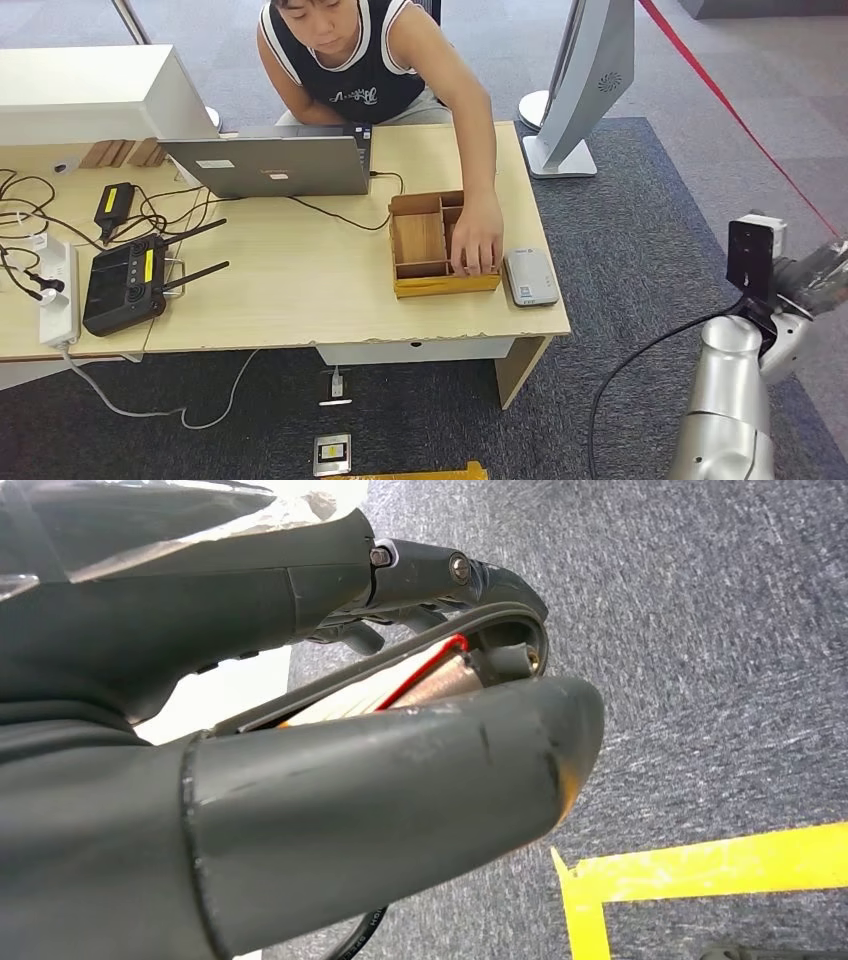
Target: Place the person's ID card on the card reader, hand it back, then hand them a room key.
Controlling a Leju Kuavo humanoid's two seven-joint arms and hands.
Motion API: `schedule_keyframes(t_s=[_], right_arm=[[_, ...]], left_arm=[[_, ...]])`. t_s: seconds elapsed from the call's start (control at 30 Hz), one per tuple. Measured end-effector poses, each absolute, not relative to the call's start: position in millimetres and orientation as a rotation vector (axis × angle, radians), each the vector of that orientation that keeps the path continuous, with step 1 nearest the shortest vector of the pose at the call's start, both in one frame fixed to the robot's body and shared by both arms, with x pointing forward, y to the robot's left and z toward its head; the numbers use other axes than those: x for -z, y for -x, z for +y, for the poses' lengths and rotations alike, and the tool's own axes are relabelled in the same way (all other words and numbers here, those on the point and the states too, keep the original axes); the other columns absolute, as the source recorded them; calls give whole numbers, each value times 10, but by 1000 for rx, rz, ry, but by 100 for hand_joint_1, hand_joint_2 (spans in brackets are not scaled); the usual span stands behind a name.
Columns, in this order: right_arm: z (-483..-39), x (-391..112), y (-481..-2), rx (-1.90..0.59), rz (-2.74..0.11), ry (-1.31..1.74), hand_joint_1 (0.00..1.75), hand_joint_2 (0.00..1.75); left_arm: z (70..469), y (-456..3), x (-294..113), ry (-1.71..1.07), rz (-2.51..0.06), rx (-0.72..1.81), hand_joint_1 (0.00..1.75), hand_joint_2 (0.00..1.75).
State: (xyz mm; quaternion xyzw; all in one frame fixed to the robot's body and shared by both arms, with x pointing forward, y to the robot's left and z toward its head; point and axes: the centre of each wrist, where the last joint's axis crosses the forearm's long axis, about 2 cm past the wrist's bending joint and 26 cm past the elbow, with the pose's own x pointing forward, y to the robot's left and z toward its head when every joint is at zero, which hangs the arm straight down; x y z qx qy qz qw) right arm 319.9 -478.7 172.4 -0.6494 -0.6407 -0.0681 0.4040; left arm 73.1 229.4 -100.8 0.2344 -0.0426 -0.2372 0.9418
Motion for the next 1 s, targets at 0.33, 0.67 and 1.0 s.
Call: schedule_keyframes(t_s=[0.33,0.67,1.0], right_arm=[[-4913,-880,-2874,-94,-1087,1618,0,175],[-4735,-41,-2169,-138,-676,1429,0,175],[-4551,433,-1535,-134,-412,1283,0,175]], left_arm=[[2267,-737,1003,-479,-71,472,0,0],[2273,-739,1005,-462,-93,495,0,0],[2321,-743,1012,-450,-132,528,0,0]])
